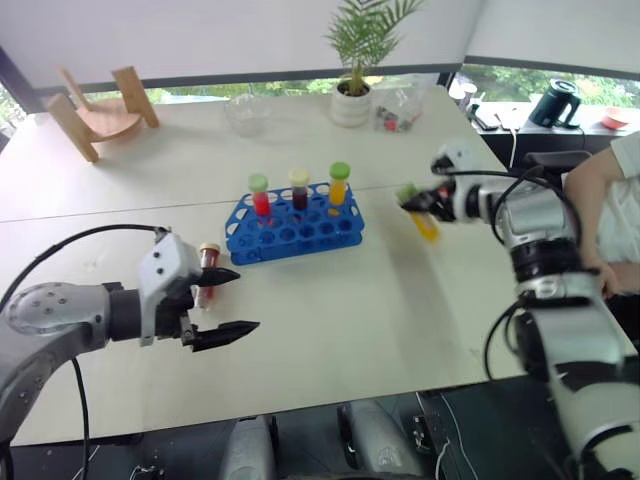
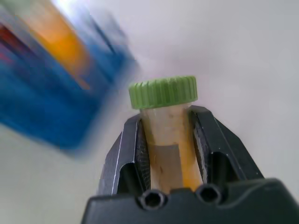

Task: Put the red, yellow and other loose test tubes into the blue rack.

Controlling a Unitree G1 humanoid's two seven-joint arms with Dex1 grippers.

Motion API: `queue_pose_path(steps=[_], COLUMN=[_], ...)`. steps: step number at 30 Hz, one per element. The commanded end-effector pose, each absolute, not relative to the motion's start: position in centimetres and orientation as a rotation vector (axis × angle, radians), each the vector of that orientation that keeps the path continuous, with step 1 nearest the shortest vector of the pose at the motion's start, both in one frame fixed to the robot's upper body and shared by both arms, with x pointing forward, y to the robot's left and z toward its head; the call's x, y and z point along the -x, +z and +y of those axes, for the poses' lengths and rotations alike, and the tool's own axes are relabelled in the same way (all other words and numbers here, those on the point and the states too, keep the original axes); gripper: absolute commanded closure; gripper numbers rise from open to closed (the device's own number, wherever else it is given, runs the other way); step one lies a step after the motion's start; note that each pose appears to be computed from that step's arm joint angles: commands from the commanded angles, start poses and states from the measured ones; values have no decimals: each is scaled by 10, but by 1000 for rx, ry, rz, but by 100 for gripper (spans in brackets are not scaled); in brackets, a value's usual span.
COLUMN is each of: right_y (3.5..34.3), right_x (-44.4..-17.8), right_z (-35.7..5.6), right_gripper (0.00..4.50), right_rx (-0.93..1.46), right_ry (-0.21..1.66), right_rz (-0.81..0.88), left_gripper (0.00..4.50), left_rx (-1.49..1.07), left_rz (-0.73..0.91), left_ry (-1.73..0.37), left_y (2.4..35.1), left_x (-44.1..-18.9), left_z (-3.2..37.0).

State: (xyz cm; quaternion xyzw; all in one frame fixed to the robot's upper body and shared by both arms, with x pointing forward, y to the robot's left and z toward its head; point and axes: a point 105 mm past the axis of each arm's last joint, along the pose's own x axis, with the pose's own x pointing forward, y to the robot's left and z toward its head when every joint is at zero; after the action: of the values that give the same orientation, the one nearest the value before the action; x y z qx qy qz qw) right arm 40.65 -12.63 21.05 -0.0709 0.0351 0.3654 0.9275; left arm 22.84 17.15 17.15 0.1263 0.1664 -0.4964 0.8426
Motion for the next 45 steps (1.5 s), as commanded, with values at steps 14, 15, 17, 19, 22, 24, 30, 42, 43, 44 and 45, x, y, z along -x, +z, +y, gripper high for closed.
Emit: queue_pose_path(steps=[14, 15, 17, 19, 22, 24, 30, 42, 43, 44, 45], right_y=[227, 223, 219, 215, 213, 213, 212, 197, 195, 193, 192], right_x=[-367, -369, -370, -370, -368, -367, -365, -369, -369, -369, -370], right_z=[-87, -86, -84, -82, -79, -77, -75, -80, -80, -80, -80], right_gripper=[366, 366, 366, 366, 366, 366, 366, 366, 366, 366, 366], right_rx=[-47, -50, -54, -55, -50, -47, -28, -9, -10, -11, -11], right_ry=[569, 560, 556, 561, 567, 572, 565, 516, 511, 508, 506], right_rz=[-403, -400, -403, -407, -415, -418, -426, -407, -404, -403, -401], left_gripper=[0, 0, 0, 0, 0, 0, 0, 0, 0, 0, 0], left_rx=[-258, -256, -254, -251, -246, -242, -233, -244, -243, -242, -242], left_rz=[362, 364, 367, 370, 376, 380, 388, 403, 404, 405, 405], left_ry=[-1056, -1058, -1061, -1064, -1065, -1066, -1069, -1069, -1068, -1067, -1066], left_y=[179, 179, 179, 179, 178, 178, 177, 177, 177, 177, 177], left_x=[-229, -229, -229, -229, -228, -227, -221, -214, -214, -214, -214], left_z=[178, 178, 178, 177, 177, 177, 174, 173, 173, 173, 174])
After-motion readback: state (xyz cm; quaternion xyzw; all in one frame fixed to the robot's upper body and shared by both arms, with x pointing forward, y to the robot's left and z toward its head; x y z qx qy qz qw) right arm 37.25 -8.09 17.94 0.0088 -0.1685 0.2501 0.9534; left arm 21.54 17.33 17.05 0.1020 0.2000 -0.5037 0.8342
